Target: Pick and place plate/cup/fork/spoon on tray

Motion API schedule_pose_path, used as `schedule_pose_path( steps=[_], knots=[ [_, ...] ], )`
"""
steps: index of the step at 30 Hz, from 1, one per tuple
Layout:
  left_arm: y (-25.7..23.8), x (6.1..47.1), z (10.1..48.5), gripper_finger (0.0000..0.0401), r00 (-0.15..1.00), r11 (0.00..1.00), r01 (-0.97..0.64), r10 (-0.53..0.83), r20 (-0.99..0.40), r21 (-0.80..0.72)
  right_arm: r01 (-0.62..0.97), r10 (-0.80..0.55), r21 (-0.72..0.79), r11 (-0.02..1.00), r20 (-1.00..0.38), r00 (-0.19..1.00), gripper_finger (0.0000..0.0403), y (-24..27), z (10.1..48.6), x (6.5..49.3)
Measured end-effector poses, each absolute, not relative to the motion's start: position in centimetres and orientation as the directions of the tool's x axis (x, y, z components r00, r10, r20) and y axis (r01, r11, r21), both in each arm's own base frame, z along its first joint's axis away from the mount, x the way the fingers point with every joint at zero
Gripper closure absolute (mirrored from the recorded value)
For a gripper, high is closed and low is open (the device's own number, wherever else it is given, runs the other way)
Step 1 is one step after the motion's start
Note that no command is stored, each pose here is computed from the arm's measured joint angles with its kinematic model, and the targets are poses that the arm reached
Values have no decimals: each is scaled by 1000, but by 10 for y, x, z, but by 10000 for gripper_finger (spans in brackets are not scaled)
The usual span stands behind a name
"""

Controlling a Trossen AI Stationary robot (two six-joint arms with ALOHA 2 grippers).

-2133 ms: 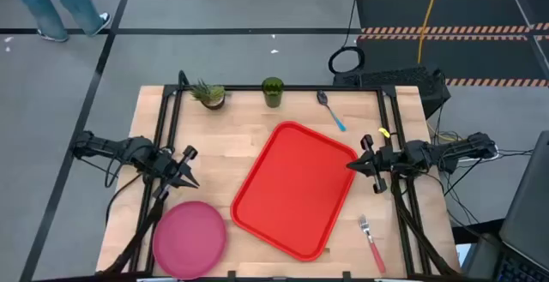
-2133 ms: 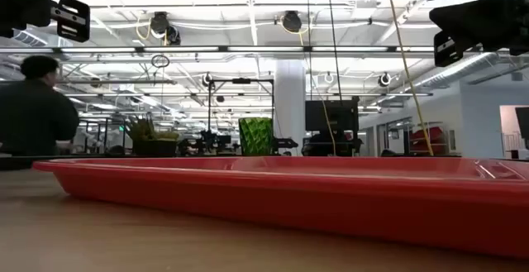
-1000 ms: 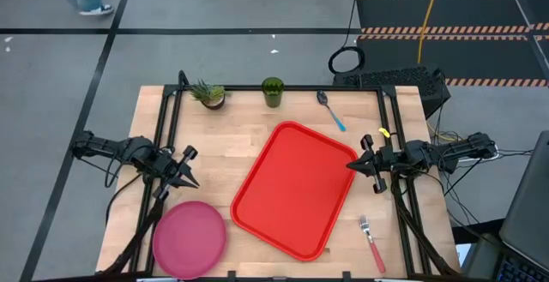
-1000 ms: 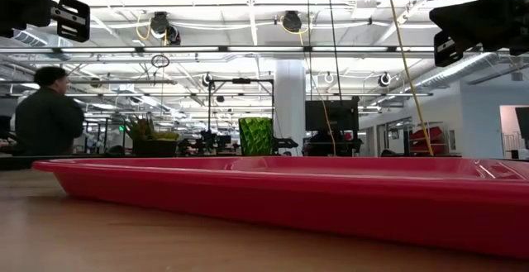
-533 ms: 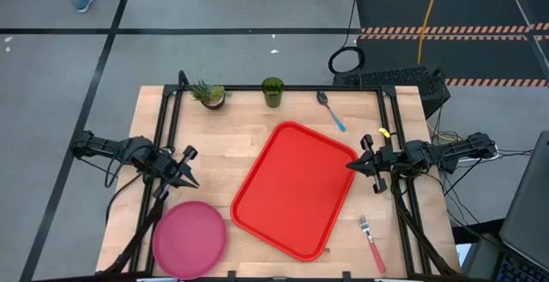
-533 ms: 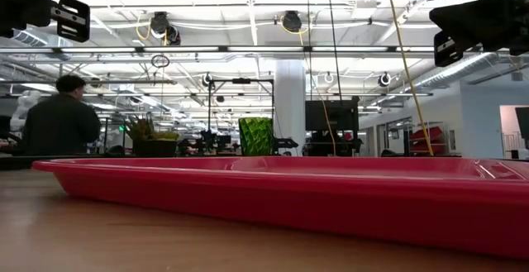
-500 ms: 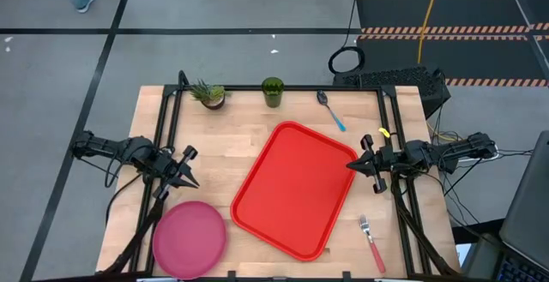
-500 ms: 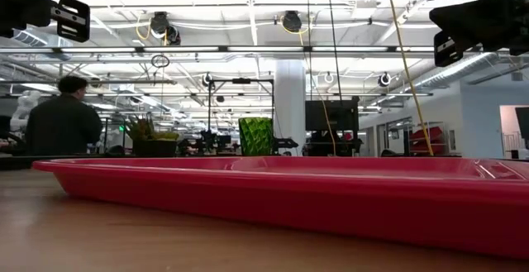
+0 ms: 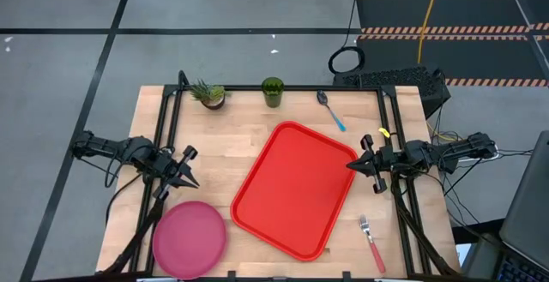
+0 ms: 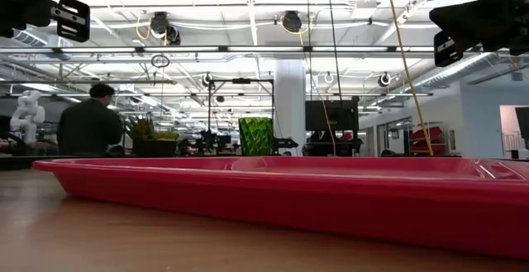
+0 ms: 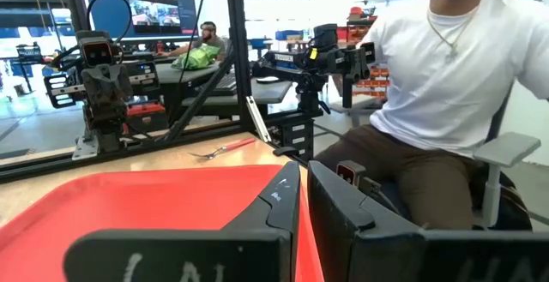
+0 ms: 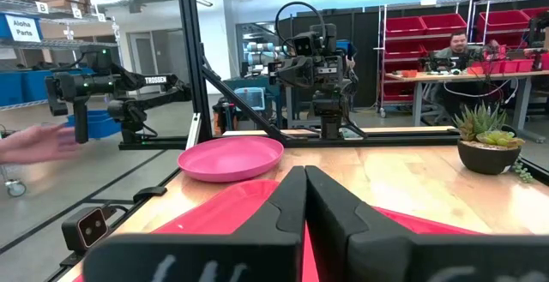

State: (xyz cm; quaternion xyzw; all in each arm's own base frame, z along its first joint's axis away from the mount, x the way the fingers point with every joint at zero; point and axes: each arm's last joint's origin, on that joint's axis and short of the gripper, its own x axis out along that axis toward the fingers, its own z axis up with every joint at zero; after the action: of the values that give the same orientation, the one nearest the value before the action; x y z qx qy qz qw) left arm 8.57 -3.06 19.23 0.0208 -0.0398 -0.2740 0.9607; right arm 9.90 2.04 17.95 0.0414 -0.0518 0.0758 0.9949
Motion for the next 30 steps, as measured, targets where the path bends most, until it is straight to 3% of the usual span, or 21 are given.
schedule_pose_path(
  steps=[7, 18, 30],
  knots=[
    [-30, 86, 193, 370, 850, 853, 517, -521, 75, 68, -155, 147, 75, 985, 110, 983, 403, 20, 180, 99],
    [-29, 82, 216, 370, 816, 869, 482, -491, 304, 109, -157, 146, 77, 985, 135, 980, 403, 20, 182, 99],
    [-29, 82, 216, 370, 817, 861, 507, -493, 300, 35, -172, 139, 96, 980, 280, 950, 403, 20, 196, 96]
  ],
)
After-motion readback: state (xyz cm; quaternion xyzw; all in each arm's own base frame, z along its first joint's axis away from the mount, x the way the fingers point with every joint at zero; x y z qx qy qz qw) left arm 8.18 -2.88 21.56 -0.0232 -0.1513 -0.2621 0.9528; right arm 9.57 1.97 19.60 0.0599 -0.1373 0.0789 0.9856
